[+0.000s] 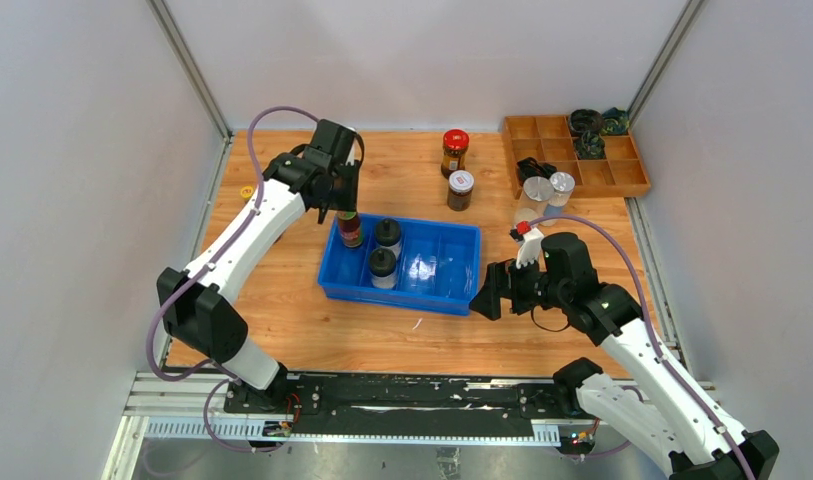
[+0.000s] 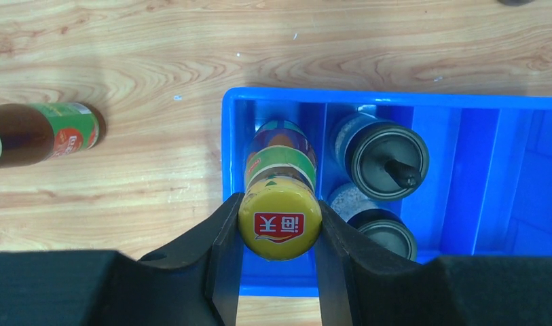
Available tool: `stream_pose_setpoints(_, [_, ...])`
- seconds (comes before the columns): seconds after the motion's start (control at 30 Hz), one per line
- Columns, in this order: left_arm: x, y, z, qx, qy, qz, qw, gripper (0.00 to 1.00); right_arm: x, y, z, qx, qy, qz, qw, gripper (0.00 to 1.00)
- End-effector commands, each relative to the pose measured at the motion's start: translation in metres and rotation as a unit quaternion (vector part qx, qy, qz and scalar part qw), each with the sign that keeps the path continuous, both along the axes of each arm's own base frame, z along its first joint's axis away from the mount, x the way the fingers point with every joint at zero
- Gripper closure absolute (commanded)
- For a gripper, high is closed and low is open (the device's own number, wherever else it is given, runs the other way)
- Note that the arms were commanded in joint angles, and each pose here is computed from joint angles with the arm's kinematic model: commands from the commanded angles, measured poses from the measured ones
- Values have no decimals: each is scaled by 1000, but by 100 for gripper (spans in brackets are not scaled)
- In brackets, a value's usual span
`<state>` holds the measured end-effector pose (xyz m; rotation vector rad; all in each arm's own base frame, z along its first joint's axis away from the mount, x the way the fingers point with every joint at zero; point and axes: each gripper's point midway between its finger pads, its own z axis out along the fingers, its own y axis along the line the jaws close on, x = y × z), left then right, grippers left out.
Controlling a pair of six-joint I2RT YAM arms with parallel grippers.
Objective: Organize the condiment bottles
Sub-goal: Place the bottle in the storage box.
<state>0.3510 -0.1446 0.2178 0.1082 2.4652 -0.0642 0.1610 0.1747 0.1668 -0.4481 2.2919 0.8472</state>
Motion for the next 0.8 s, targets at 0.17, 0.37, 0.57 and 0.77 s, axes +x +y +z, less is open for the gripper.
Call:
stream_pose_setpoints(0.17, [23, -9, -3, -11, -46, 3, 999, 86, -6, 2, -5, -4, 1, 17, 1000, 0])
stream_pose_setpoints(0.37, [26, -8, -12, -6, -47, 7, 999, 86, -5, 2, -5, -4, 2, 17, 1000, 0])
stream_pose_setpoints(0.57, [27, -9, -23, -3, -41, 7, 999, 86, -6, 2, -5, -4, 3, 17, 1000, 0])
stream_pose_setpoints(0.77, [26, -10, -31, -4, -34, 7, 999, 86, -6, 2, -6, -4, 3, 16, 1000, 0])
